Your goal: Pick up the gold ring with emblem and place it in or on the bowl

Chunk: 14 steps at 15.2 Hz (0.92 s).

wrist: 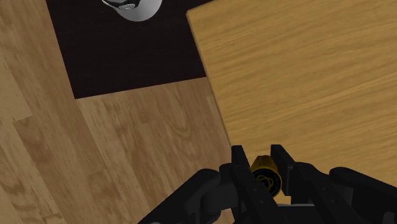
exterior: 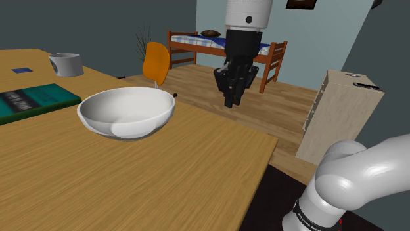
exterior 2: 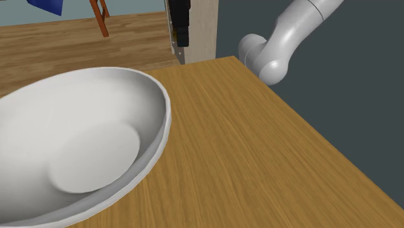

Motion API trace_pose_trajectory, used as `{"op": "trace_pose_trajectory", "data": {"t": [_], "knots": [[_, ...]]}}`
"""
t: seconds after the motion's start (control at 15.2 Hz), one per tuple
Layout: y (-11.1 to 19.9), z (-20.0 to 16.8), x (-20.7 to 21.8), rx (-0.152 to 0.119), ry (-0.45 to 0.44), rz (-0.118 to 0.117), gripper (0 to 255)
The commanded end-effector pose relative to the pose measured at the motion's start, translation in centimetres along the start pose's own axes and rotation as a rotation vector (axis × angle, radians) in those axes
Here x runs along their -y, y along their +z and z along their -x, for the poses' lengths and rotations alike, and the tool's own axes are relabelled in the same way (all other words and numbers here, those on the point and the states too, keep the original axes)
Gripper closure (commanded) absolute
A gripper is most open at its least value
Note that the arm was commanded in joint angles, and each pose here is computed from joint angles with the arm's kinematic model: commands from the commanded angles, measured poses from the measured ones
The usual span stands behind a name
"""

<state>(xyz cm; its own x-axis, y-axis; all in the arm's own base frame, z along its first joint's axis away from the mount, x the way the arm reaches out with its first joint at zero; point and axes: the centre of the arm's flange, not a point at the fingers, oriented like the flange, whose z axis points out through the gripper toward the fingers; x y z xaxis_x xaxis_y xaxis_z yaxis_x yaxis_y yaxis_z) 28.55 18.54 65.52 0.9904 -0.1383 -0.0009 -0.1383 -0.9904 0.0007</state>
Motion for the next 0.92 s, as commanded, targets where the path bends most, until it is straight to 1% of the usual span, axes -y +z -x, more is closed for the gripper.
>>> {"op": "trace_pose_trajectory", "data": {"t": [0.0,0.86], "knots": [[-1.1,-0.1,-0.1,0.0,0.0,0.0,255],[-7.9,-0.1,-0.1,0.0,0.0,0.0,255]]}}
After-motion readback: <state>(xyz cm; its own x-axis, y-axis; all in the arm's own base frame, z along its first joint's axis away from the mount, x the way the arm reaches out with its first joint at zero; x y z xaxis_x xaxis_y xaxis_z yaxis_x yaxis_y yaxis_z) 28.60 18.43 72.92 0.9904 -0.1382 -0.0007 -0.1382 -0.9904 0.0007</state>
